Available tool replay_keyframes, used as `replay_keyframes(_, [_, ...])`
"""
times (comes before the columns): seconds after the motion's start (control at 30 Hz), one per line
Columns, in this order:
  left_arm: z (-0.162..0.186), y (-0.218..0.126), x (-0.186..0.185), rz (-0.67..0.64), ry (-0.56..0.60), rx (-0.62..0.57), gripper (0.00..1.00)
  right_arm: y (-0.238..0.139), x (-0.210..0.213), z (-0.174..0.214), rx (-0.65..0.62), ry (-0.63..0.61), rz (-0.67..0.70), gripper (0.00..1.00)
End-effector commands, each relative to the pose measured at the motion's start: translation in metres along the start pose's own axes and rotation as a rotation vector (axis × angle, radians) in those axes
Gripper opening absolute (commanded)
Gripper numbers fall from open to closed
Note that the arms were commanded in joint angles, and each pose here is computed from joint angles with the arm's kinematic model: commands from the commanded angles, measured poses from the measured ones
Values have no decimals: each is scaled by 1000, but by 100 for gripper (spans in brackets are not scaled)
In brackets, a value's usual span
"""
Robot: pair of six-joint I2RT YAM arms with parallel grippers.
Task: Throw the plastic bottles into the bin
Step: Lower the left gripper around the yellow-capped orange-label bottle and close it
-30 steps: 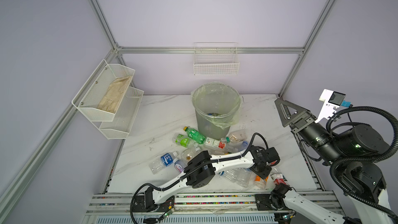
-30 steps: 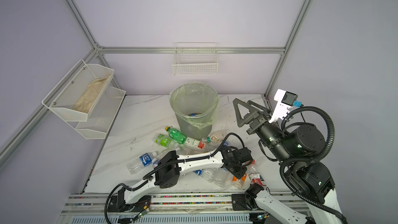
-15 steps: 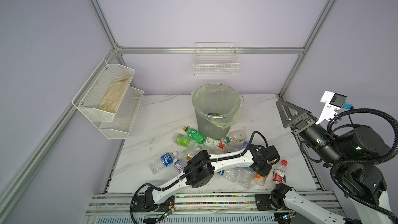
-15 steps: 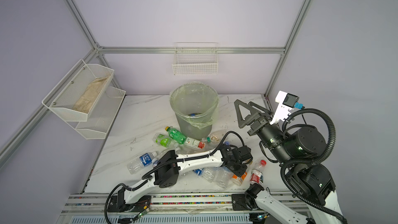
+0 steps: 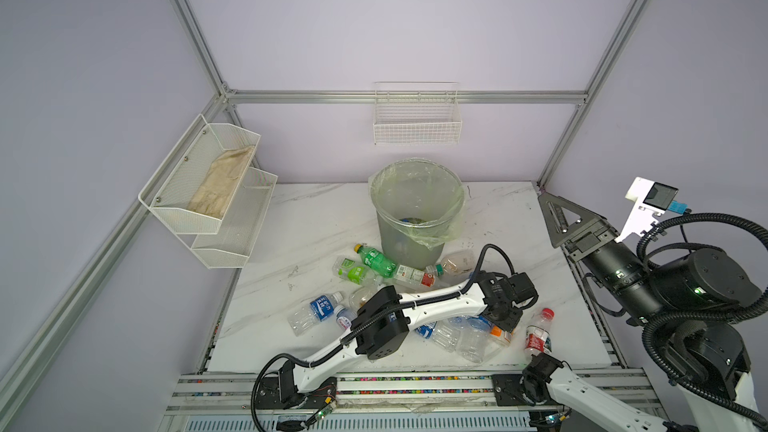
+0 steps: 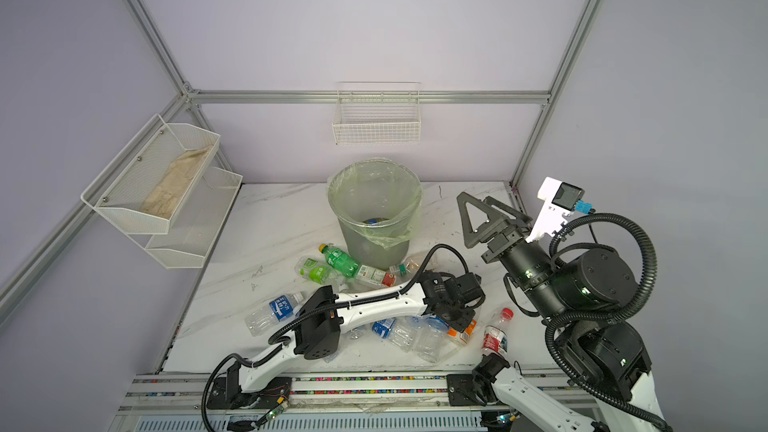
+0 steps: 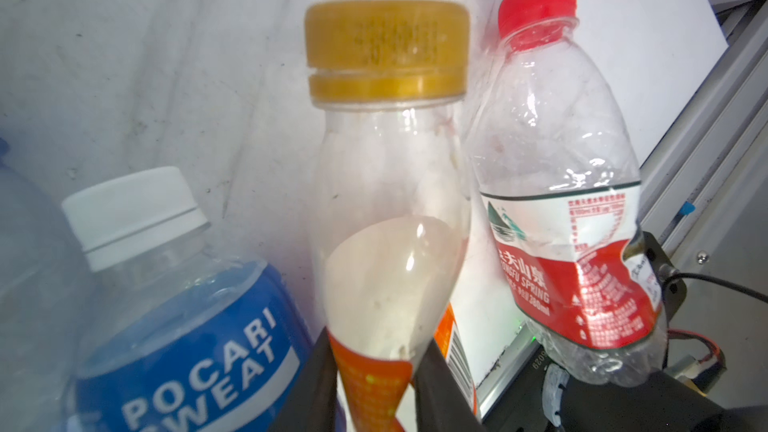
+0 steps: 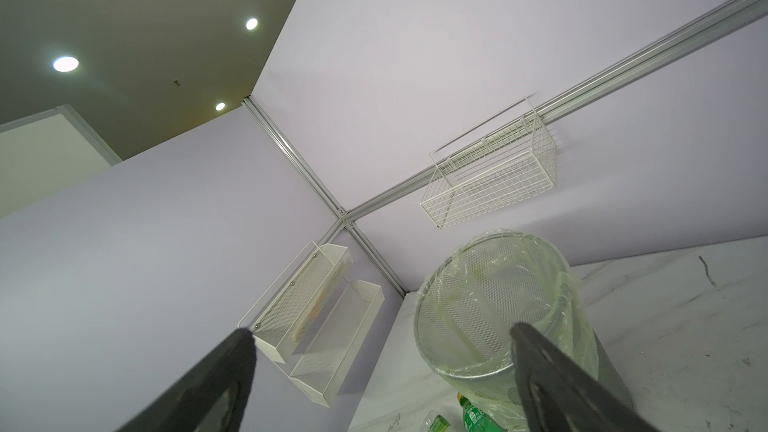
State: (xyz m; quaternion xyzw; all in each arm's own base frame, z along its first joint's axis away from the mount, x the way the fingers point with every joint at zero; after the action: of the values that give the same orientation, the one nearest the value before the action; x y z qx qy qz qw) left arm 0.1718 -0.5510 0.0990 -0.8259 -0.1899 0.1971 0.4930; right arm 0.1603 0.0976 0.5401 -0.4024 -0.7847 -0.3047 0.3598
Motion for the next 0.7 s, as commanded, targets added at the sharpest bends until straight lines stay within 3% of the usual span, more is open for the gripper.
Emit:
replay_keyframes(0.0, [-26, -42, 0, 1, 14, -108, 13, -1, -2, -1, -13, 8, 7, 97])
replay_keyframes(0.27, [-29, -44, 3, -10, 16, -122, 14, -4, -2, -3, -18, 7, 9, 97])
replay_keyframes(0.3, [-29, -43, 3, -8, 11, -120, 19, -4, -2, -3, -18, 7, 10, 97])
replay_keyframes(0.43, [-29, -40, 0, 8, 0, -115, 58, -5, -4, -3, -19, 5, 17, 97])
replay_keyframes(0.53, [-31, -38, -3, 18, -3, -120, 65, -5, -5, -2, -19, 5, 19, 97])
replay_keyframes(0.67, [-36, -35, -6, 30, -5, -131, 66, -3, -5, -1, -15, 2, 22, 97])
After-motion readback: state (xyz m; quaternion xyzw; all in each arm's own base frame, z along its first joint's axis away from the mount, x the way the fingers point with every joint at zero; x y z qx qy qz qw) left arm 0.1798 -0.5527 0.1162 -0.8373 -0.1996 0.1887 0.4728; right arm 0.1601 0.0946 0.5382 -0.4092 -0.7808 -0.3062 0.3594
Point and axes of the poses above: each gripper's point midway between its finger pads, its own y axis out along the fingers, its own x axis along the line the jaws close on, z = x × y, the point moved 2 cm from there along -y, back along the fingers, and after that the axes turned 15 degrees about y, right-handed, at the moved point
